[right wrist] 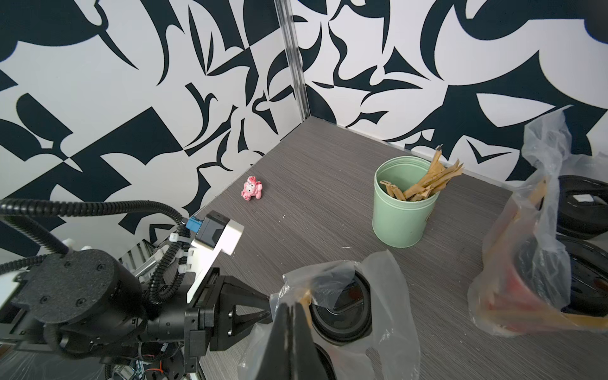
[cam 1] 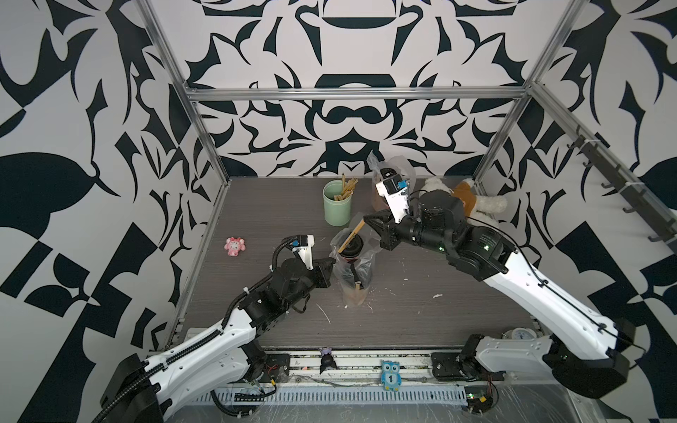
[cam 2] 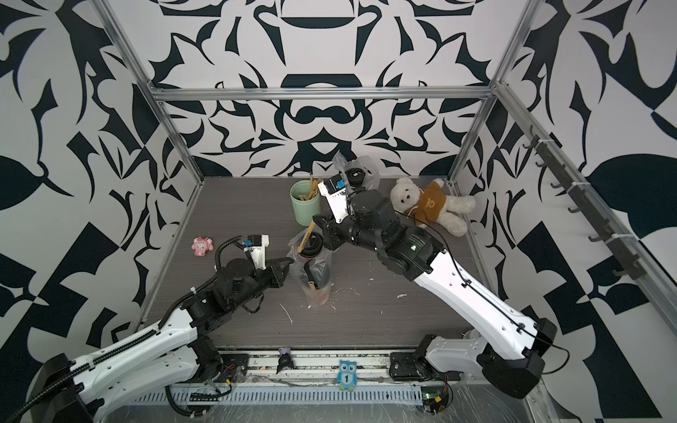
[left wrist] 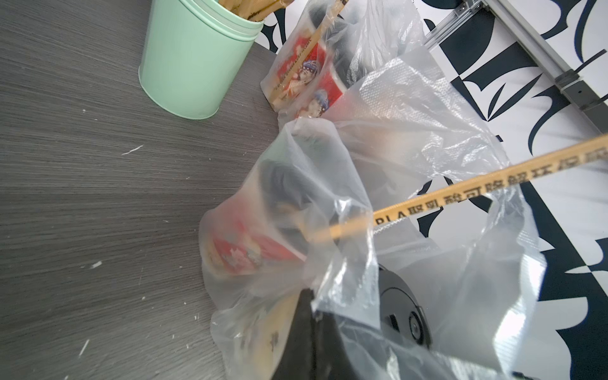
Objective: Pack milk tea into plastic carrier bags
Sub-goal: Place the straw in the plastic carrier bag.
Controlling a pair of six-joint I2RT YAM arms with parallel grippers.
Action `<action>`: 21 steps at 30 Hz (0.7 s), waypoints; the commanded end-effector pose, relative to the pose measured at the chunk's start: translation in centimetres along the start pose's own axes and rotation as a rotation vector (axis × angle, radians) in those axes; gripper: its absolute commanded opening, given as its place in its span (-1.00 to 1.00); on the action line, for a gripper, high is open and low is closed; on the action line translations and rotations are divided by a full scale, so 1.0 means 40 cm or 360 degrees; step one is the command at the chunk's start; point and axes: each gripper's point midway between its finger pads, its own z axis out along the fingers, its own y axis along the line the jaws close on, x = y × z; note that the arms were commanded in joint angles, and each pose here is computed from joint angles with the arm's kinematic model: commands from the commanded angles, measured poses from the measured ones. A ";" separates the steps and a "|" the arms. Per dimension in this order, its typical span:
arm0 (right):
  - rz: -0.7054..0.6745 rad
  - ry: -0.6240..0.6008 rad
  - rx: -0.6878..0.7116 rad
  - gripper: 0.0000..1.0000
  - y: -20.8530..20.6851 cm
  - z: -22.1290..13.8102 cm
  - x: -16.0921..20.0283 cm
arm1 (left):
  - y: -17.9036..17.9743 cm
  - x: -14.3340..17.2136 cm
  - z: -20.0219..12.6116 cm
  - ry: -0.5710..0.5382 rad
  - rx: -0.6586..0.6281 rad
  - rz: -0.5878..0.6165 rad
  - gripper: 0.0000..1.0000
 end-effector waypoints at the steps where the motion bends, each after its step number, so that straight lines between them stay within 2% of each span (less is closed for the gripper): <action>1: 0.0009 -0.0117 -0.0006 -1.00 0.007 -0.022 -0.049 | -0.023 -0.023 -0.007 -0.0047 0.0043 -0.0017 -1.00; 9: 0.0032 -0.0069 -0.0018 -1.00 0.000 0.025 -0.023 | -0.021 -0.022 -0.007 -0.0045 0.0039 -0.0017 -1.00; 21: 0.0139 -0.0029 0.0068 -1.00 -0.046 0.038 0.042 | -0.021 -0.023 -0.008 -0.0050 0.0037 -0.0018 -1.00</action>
